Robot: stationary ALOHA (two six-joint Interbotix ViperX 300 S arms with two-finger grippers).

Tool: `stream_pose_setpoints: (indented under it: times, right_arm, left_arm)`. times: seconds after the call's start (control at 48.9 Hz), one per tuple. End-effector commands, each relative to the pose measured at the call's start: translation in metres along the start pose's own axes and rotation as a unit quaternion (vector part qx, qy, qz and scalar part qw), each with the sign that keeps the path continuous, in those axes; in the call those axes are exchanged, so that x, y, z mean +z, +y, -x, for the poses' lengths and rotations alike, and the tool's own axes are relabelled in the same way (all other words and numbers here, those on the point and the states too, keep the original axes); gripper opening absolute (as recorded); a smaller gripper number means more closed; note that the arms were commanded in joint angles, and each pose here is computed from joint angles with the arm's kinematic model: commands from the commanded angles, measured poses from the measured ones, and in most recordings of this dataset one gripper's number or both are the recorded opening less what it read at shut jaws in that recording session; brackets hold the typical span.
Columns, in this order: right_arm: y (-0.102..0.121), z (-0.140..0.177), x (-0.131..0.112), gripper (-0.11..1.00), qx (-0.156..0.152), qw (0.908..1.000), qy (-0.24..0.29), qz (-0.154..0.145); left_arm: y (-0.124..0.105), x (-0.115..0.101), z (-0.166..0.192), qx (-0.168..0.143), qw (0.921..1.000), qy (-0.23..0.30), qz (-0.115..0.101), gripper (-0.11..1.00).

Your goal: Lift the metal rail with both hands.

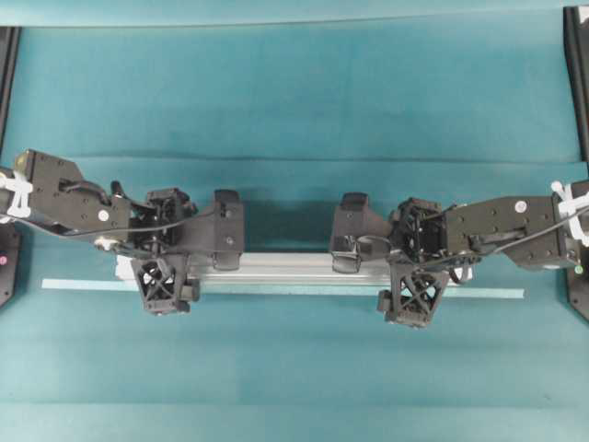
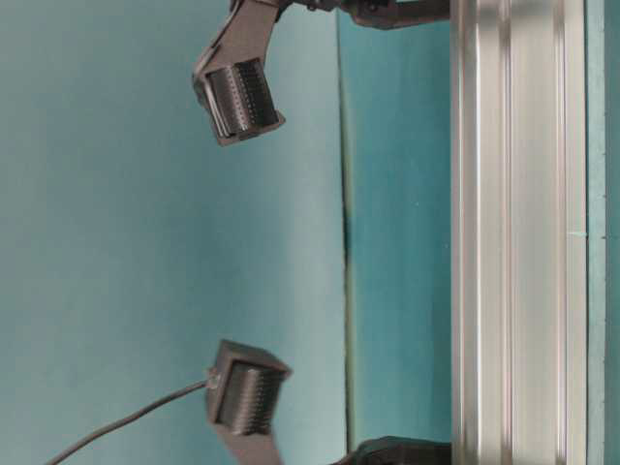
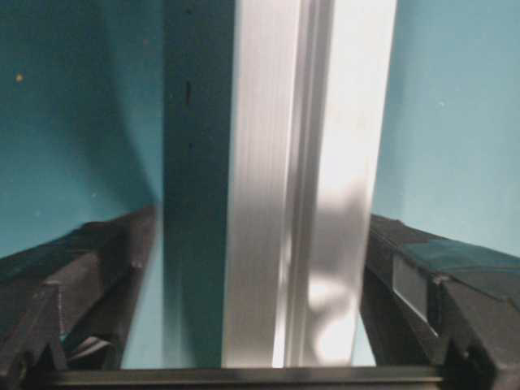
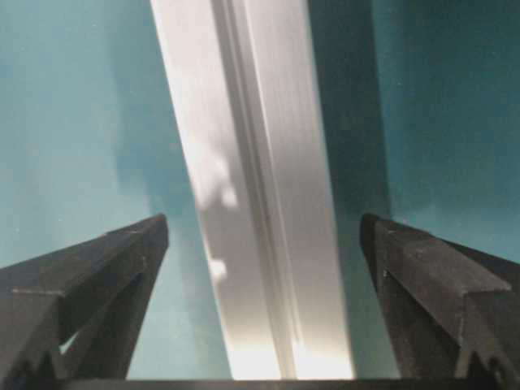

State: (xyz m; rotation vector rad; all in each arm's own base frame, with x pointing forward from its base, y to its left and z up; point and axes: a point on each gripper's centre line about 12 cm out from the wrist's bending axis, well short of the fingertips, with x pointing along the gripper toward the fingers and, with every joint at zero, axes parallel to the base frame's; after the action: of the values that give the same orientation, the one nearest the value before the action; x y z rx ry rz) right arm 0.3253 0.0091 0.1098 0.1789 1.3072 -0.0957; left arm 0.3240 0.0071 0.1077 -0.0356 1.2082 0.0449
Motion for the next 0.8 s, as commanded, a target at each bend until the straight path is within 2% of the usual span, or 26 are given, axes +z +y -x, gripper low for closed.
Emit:
stream_pose_setpoints:
  times: [0.0, 0.184, 0.327, 0.532, 0.634, 0.777]
  right_arm:
    - [-0.003, 0.011, 0.005, 0.95, 0.001, 0.9998, -0.018, -0.009]
    - [-0.006, 0.051, 0.016, 0.95, 0.011, 0.9966, -0.080, -0.017]
    - [-0.006, 0.090, 0.021, 0.95, 0.021, 0.9897, -0.140, -0.018]
    - [-0.011, 0.142, 0.015, 0.95, 0.032, 0.9750, -0.218, -0.024]
    - [-0.014, 0.157, 0.010, 0.95, 0.033, 0.9686, -0.245, -0.028]
    - [-0.017, 0.177, 0.003, 0.95, 0.038, 0.9583, -0.282, -0.030]
  left_arm:
    - [0.003, 0.008, 0.017, 0.002, 0.9996, -0.027, 0.001, 0.93]
    - [0.005, 0.020, 0.060, 0.002, 0.9966, -0.083, 0.004, 0.93]
    - [0.004, 0.025, 0.103, 0.000, 0.9895, -0.144, 0.005, 0.93]
    - [0.008, 0.027, 0.155, 0.000, 0.9742, -0.225, 0.016, 0.93]
    - [0.009, 0.025, 0.174, 0.001, 0.9659, -0.259, 0.011, 0.93]
    - [0.008, 0.024, 0.199, -0.001, 0.9483, -0.317, 0.011, 0.93]
